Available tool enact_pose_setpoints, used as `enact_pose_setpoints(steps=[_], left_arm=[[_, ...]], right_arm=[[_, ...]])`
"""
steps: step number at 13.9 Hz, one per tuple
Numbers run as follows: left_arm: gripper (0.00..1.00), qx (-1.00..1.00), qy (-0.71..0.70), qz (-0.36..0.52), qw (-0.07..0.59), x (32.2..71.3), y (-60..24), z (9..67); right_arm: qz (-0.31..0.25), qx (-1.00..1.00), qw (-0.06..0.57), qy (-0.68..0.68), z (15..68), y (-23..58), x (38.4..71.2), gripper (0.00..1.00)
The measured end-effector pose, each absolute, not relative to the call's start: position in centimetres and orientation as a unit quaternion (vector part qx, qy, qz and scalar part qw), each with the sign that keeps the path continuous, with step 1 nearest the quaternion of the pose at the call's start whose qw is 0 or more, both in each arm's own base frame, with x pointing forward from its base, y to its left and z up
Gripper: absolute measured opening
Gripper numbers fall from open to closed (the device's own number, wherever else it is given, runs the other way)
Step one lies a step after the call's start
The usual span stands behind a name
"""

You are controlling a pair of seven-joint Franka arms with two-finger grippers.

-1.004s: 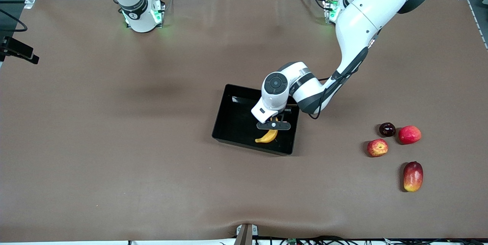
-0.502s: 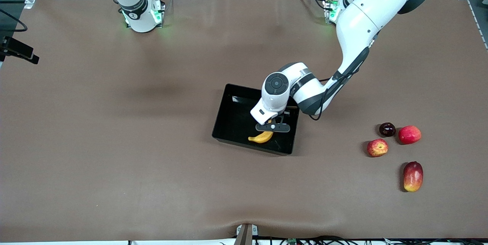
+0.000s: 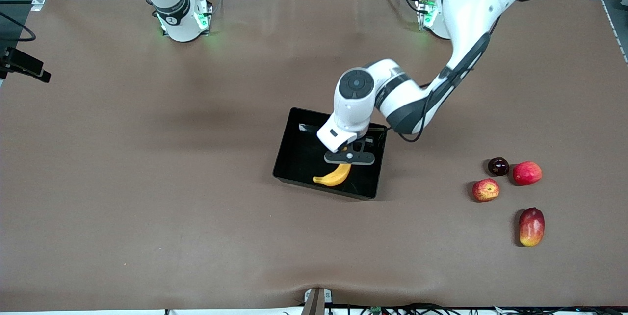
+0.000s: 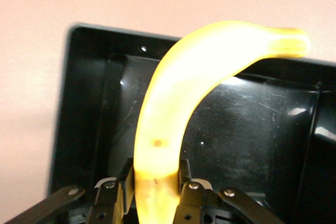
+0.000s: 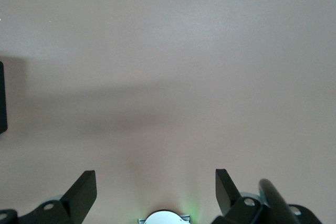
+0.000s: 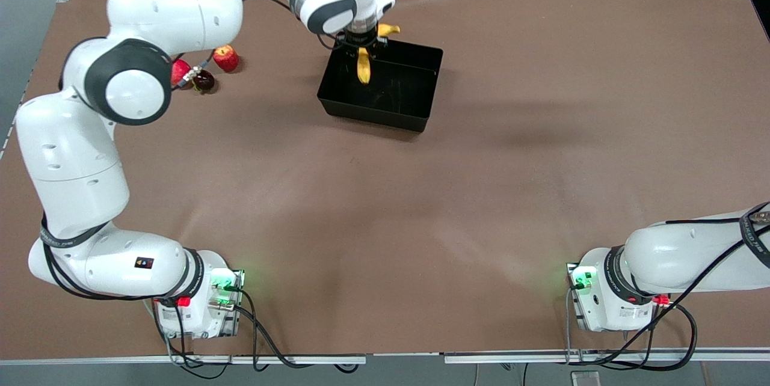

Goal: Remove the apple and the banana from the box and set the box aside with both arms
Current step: 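Lift the banana out of the box with the left gripper, then lower the banana by the mango while the right gripper reaches the box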

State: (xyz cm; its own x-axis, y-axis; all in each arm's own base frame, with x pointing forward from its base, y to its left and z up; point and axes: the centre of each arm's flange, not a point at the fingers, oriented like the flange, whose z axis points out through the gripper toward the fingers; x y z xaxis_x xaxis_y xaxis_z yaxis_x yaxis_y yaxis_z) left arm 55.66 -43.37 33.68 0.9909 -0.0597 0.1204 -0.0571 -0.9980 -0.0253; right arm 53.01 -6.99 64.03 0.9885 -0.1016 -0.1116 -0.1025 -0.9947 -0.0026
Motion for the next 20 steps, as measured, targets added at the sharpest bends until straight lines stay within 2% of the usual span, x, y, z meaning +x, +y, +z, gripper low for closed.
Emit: enact_pose_setpoints(steps=[3, 8, 13, 20], left_arm=[[0.37, -0.996, 0.019, -0.077, 0.041, 57.0, -40.4, 38.7], [0.37, -0.993, 0.068, -0.065, 0.077, 63.8, -27.1, 41.7], [0.37, -0.988, 0.127, -0.034, 0.077, 67.6, -17.3, 39.6], [0.37, -0.975, 0.201, -0.076, 0.063, 73.3, -3.5, 32.2]], right_arm=[[0.088, -0.995, 0.006, 0.047, 62.5, -6.7, 53.2, 1.0], [0.118, -0.992, 0.027, 0.019, 60.2, -3.3, 54.4, 1.0], [0.127, -0.989, 0.069, 0.032, 57.1, 4.6, 56.7, 1.0], [0.101, -0.99, 0.044, 0.086, 49.1, 20.5, 59.5, 1.0]])
